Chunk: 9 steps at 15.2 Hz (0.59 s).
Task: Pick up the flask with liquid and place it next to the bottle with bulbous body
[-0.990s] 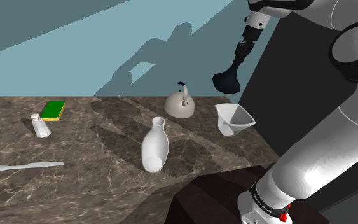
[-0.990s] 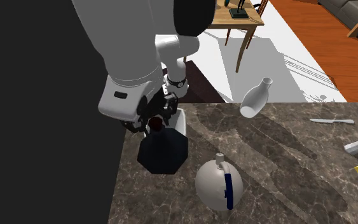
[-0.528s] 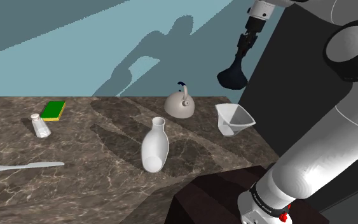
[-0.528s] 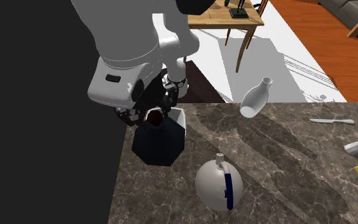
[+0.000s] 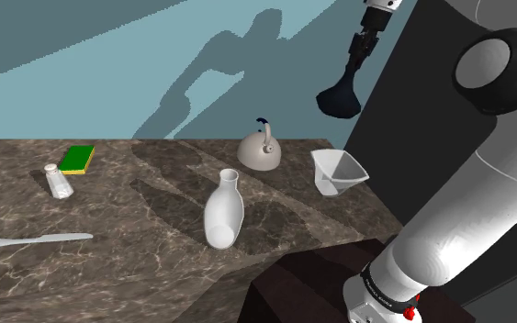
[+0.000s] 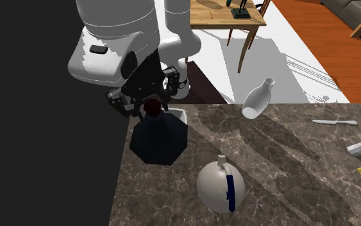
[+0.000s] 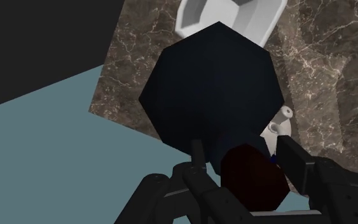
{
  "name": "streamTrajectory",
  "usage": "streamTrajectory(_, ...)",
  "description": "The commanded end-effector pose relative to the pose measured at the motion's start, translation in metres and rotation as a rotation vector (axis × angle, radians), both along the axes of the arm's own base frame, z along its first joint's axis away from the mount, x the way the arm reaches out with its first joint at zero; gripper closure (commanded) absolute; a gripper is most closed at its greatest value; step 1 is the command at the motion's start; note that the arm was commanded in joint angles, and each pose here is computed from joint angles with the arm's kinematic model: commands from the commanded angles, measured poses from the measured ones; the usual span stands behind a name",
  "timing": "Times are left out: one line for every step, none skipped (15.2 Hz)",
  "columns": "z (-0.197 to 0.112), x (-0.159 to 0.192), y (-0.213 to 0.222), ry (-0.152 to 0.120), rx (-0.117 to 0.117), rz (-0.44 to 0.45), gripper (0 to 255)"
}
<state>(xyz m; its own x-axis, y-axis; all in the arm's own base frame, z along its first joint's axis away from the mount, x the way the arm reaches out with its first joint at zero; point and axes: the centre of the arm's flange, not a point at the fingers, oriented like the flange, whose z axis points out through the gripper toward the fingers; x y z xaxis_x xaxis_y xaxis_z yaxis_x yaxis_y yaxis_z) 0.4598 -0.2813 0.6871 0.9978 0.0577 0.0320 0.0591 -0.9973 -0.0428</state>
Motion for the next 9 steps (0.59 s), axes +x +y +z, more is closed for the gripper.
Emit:
streamTrajectory(0.011,0.0,0.001,-0.001,0.0,0.0,255)
streamTrajectory(0.016,0.0,0.001,-0.001,0.0,0.0,255)
streamTrajectory(0.021,0.0,0.001,-0.001,0.0,0.0,255)
streamTrajectory(0.026,0.0,0.001,-0.001,0.0,0.0,255)
streamTrajectory(0.032,0.0,0.001,-0.001,0.0,0.0,255)
streamTrajectory(0.037,0.0,0.001,-0.001,0.0,0.0,255)
streamTrajectory(0.041,0.0,0.001,-0.001,0.0,0.0,255)
streamTrajectory(0.041,-0.003,0.014,-0.001,0.0,0.0,255)
streamTrajectory(0.041,-0.005,0.027,-0.001,0.0,0.0,255)
